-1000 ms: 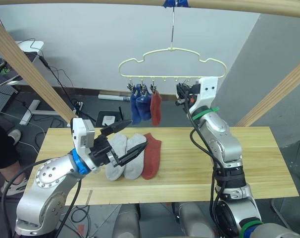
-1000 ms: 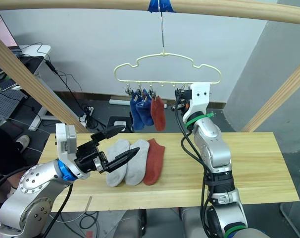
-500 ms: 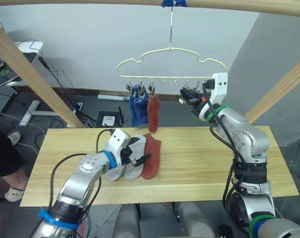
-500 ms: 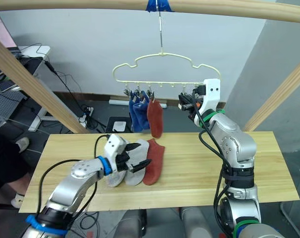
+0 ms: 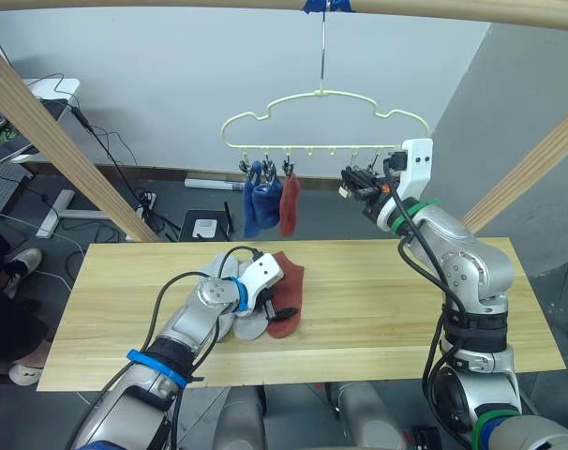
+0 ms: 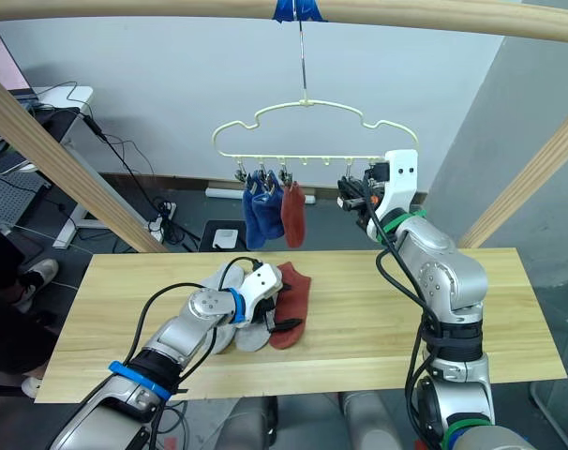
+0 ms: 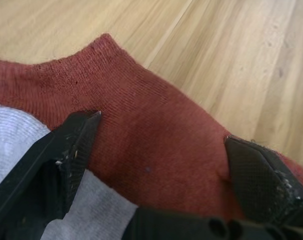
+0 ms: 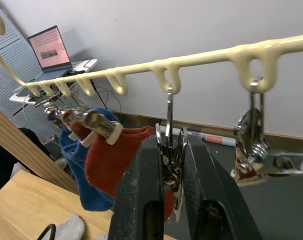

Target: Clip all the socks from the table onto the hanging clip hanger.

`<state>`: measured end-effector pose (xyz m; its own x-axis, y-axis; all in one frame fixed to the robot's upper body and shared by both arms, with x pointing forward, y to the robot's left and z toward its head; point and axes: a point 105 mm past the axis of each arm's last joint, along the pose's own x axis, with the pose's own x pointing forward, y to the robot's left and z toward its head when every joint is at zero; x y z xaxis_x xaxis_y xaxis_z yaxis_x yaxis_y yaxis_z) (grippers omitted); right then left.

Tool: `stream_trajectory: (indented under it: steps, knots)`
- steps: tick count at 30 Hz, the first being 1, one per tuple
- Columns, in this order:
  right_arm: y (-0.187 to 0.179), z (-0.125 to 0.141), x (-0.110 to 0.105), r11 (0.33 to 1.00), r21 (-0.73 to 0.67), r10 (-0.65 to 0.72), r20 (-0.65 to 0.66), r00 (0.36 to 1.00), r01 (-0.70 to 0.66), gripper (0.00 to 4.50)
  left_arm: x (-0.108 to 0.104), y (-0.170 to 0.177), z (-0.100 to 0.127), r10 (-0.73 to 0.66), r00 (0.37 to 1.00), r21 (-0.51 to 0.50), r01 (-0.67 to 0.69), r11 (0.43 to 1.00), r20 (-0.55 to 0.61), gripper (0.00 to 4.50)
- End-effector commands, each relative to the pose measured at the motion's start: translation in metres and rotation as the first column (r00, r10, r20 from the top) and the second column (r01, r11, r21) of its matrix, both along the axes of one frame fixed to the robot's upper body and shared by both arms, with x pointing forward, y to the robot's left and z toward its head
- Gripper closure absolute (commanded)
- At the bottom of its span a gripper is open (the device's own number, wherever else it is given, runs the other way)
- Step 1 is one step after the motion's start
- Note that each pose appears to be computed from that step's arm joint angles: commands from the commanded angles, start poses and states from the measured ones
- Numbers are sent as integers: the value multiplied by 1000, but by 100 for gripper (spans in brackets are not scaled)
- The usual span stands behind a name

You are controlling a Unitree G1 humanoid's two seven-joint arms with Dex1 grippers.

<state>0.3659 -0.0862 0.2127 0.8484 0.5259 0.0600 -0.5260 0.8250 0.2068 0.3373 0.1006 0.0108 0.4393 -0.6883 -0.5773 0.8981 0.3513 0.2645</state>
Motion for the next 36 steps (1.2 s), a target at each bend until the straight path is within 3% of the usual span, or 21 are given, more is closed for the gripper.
stream_trajectory:
  steps: [1,7,15,21,25,29,36]
  knots:
    - [-2,13,-7,1000,20,-4,48,999,3,433,-6,-14,-5,-73,997,-1,73,997,2,40]
    - [-2,12,-7,1000,24,-6,41,999,6,433,-9,-14,-9,-130,991,38,129,991,15,194]
    - [-2,11,-5,1000,23,-4,39,999,3,433,-18,-17,6,-180,979,-34,184,982,91,438]
    - [-2,10,-3,1000,25,-6,38,999,5,433,-23,-21,36,-176,970,-186,206,961,168,446]
    - [-9,10,-3,999,41,-8,14,1000,7,433,-29,-16,88,-136,933,-313,246,917,333,446]
    - [-17,12,-6,993,110,44,-79,996,-35,433,-48,-15,132,-138,820,-295,349,890,555,446]
    - [-15,10,-16,953,270,206,-245,947,-137,433,-63,-23,153,-130,658,-206,408,889,742,446]
